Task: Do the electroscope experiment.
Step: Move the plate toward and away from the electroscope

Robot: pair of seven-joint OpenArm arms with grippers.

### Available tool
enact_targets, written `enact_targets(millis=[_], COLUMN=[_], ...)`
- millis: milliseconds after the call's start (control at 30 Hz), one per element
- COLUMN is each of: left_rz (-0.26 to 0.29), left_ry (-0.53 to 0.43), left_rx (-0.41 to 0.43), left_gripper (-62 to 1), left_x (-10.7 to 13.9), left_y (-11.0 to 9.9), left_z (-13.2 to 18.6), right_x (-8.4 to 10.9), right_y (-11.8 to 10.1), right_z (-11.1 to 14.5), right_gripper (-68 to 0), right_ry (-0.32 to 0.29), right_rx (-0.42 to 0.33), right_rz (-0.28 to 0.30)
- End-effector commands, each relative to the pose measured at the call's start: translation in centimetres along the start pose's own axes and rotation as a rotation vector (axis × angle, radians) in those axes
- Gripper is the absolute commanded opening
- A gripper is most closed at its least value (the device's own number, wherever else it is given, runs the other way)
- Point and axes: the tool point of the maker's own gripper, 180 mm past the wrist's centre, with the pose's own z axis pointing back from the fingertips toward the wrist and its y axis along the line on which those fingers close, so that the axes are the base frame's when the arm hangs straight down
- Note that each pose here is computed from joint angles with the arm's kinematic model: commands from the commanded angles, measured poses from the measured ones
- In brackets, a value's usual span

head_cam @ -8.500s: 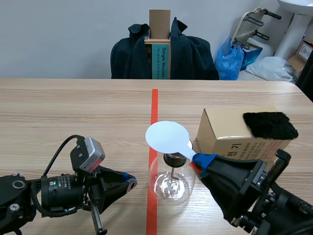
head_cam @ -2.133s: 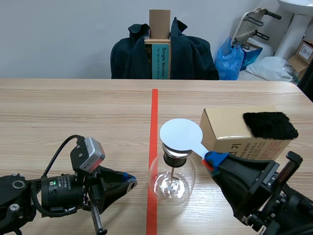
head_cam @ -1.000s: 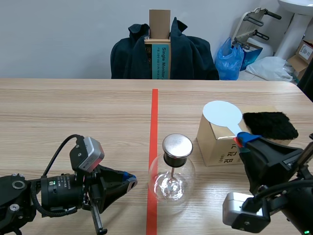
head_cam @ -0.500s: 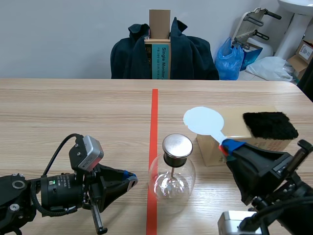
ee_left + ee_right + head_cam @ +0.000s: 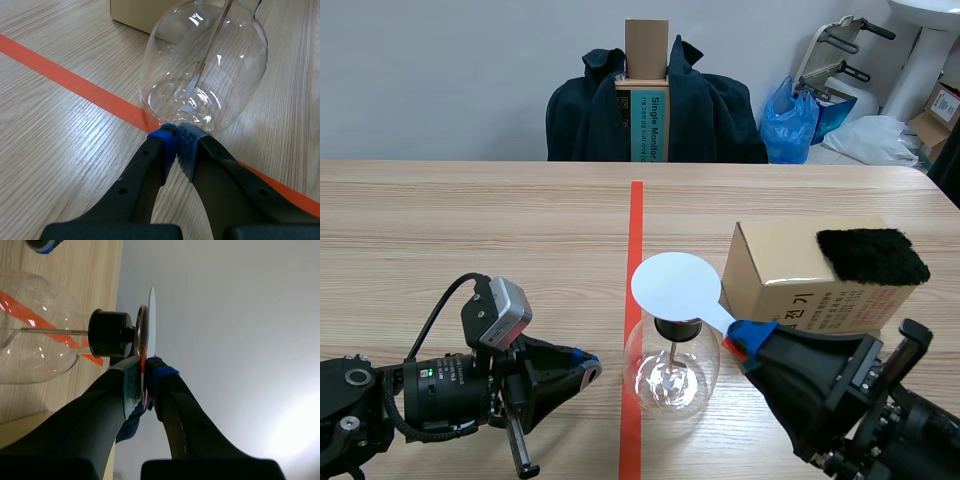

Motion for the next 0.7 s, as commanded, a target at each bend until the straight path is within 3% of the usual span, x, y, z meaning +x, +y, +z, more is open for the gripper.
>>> enact_targets(millis=[0, 433, 667], left_rz=[-0.005, -0.005, -0.005], left_ry=[-0.049, -0.049, -0.049], left_rx=[0.000, 0.000, 0.000], left_gripper=[-58.8, -58.8, -58.8], left_x=[1.4, 1.4, 1.4], left_y=[0.1, 0.1, 0.1], left_z=[-0.3, -0.3, -0.3], right_x=[-0.5, -0.3, -1.3], right_y=[-0.6, -0.6, -0.7], right_z=[0.1, 0.1, 0.1], right_gripper=[-66.7, -66.7, -66.7], right_ry=[0.002, -0.007, 0.050], right_rx=[-0.015, -0.015, -0.016], right_rz=[0.024, 0.023, 0.023])
